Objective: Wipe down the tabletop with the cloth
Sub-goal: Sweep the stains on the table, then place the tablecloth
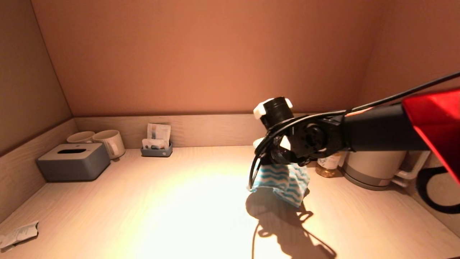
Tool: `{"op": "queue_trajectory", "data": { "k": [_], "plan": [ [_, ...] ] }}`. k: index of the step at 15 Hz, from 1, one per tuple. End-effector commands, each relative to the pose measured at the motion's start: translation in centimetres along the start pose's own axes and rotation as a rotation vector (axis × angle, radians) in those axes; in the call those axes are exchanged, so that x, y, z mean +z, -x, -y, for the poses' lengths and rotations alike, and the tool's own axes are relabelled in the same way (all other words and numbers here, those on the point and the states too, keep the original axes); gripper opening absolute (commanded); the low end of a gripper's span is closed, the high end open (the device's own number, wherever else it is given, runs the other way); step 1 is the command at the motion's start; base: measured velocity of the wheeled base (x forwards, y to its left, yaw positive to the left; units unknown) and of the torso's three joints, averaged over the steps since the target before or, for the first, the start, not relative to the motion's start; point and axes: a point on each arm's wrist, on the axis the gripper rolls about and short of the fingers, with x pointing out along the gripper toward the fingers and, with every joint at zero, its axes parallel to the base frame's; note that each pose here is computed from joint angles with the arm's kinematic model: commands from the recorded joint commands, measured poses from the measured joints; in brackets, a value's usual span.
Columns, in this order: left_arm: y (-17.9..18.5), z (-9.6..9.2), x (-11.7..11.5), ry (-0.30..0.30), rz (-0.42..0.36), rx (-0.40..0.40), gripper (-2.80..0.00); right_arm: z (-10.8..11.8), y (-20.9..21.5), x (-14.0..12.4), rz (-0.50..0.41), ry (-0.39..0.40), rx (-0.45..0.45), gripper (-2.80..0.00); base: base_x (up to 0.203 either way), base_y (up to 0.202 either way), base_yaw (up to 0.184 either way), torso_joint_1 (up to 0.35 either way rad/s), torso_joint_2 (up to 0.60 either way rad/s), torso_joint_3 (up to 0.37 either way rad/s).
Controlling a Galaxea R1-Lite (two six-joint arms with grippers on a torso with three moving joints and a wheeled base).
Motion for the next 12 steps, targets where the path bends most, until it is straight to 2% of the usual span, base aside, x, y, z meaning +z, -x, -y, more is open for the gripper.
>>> {"op": "queue_trajectory", "data": {
  "k": [1,8,12],
  "plan": [
    [0.0,0.0,0.0,0.001,0.0,0.0,-2.8,3.1,1.9,0.8,0.032,-0.053,-0.036,-2.8,0.0,0.0,0.0,0.0,0.0,0.0],
    [0.0,0.0,0.0,0.001,0.0,0.0,-2.8,15.1,2.4,-0.1,-0.007,-0.239,-0.284,-2.8,0.0,0.0,0.0,0.0,0.0,0.0],
    [0.0,0.0,0.0,0.001,0.0,0.0,-2.8,19.9,1.0,-0.4,-0.023,-0.321,-0.365,-2.8,0.0,0.0,0.0,0.0,0.0,0.0]
  ]
}}
